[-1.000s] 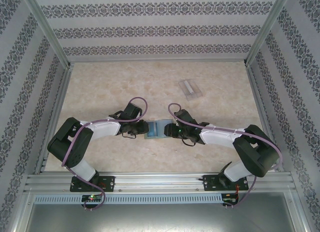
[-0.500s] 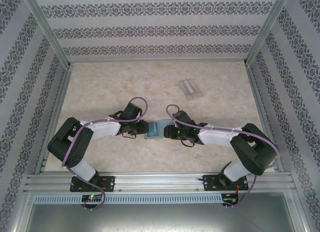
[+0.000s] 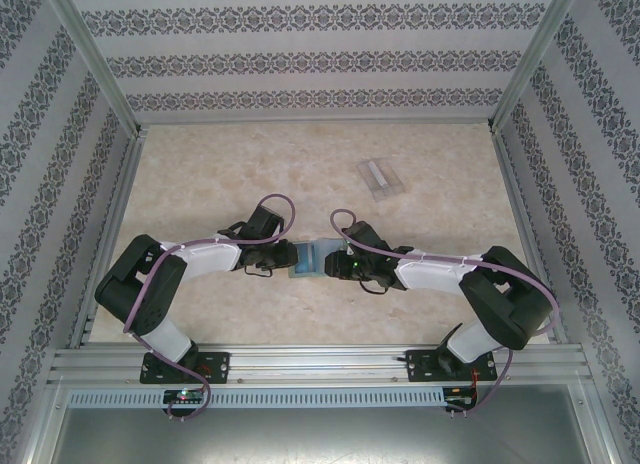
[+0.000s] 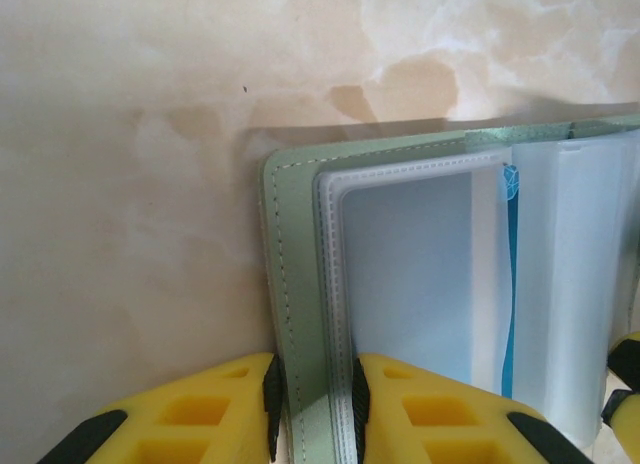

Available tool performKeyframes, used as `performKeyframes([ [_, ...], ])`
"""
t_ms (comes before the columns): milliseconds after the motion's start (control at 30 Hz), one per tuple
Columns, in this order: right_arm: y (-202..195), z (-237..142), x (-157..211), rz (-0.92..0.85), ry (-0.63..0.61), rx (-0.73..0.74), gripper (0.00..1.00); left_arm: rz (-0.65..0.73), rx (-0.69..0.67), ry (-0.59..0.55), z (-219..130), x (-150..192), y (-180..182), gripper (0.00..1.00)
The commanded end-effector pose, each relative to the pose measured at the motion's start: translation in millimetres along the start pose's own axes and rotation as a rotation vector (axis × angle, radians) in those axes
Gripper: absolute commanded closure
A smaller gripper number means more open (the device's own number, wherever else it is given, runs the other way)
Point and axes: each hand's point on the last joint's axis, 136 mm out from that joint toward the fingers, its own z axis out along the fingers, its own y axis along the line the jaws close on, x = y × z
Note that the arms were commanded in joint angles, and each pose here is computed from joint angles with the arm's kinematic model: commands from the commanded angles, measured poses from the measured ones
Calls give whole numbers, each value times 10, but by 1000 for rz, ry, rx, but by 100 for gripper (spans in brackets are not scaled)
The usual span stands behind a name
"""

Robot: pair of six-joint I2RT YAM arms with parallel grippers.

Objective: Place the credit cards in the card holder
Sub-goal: Flip over the card slot in the card holder.

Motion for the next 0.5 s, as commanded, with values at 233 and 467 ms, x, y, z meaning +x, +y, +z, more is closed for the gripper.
performKeyframes([
  [233, 194, 37, -44, -2, -9, -89, 58, -12, -13, 21, 84, 83, 110, 72],
  [467, 332, 71, -90, 3, -11, -169, 54, -21, -1, 20, 87, 82, 102, 72],
])
